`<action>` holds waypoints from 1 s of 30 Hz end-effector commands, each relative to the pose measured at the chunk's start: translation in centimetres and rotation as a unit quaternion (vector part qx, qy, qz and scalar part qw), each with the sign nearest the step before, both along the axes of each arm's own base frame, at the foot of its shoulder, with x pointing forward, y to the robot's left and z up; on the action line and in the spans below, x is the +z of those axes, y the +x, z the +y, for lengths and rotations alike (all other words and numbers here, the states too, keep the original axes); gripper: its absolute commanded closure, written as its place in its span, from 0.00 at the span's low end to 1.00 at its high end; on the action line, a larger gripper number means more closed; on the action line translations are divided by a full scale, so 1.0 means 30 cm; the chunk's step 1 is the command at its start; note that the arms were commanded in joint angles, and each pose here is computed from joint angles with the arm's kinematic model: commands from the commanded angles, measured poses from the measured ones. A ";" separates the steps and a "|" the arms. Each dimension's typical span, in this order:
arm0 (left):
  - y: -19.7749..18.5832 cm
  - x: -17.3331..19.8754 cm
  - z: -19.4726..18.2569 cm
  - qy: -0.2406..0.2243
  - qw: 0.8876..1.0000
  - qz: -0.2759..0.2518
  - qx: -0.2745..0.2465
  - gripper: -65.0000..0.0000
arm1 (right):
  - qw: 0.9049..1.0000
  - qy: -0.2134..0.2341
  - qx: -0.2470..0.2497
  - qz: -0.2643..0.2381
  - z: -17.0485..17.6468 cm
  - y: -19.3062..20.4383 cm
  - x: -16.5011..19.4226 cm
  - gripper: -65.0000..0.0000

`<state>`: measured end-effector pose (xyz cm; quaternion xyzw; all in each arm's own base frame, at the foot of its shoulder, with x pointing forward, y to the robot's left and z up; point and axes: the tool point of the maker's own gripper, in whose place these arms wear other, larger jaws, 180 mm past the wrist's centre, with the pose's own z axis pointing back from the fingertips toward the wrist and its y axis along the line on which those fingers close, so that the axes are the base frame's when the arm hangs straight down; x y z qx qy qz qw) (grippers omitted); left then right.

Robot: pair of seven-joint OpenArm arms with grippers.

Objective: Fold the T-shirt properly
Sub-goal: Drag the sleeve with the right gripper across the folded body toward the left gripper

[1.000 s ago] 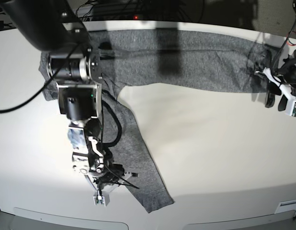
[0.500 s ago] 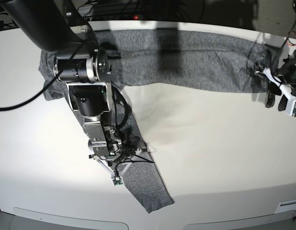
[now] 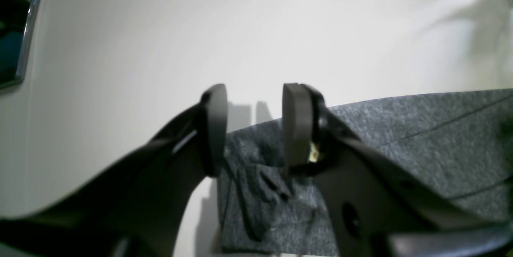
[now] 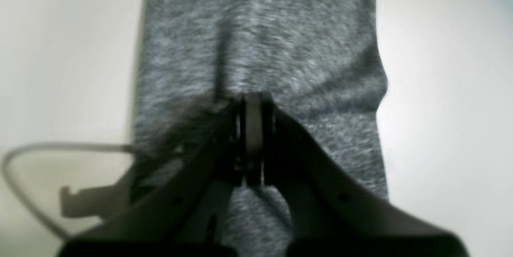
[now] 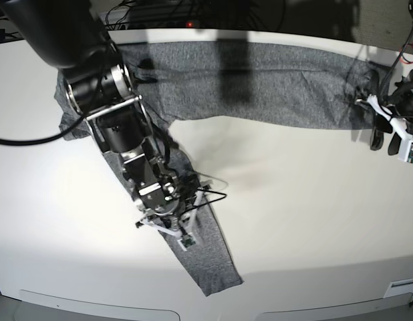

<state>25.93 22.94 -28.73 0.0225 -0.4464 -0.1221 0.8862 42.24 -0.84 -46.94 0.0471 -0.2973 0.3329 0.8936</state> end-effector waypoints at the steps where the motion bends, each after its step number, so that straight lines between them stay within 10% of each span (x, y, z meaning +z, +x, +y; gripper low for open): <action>1: 0.019 0.042 0.005 0.007 1.000 -0.022 -0.004 0.65 | 0.997 -0.003 0.037 0.073 0.059 -0.141 -0.078 1.00; 10: 0.019 0.042 0.005 0.007 1.000 -0.022 -0.004 0.65 | 0.986 0.084 0.137 0.051 0.335 -0.374 0.056 1.00; 23: 0.019 0.042 0.005 0.007 1.000 -0.023 -0.004 0.65 | 0.984 0.102 0.140 0.025 0.236 -0.503 0.153 1.00; 30: 0.019 0.042 0.005 0.007 1.000 -0.023 -0.004 0.65 | 0.973 0.172 0.142 -0.051 0.308 -0.437 0.341 0.62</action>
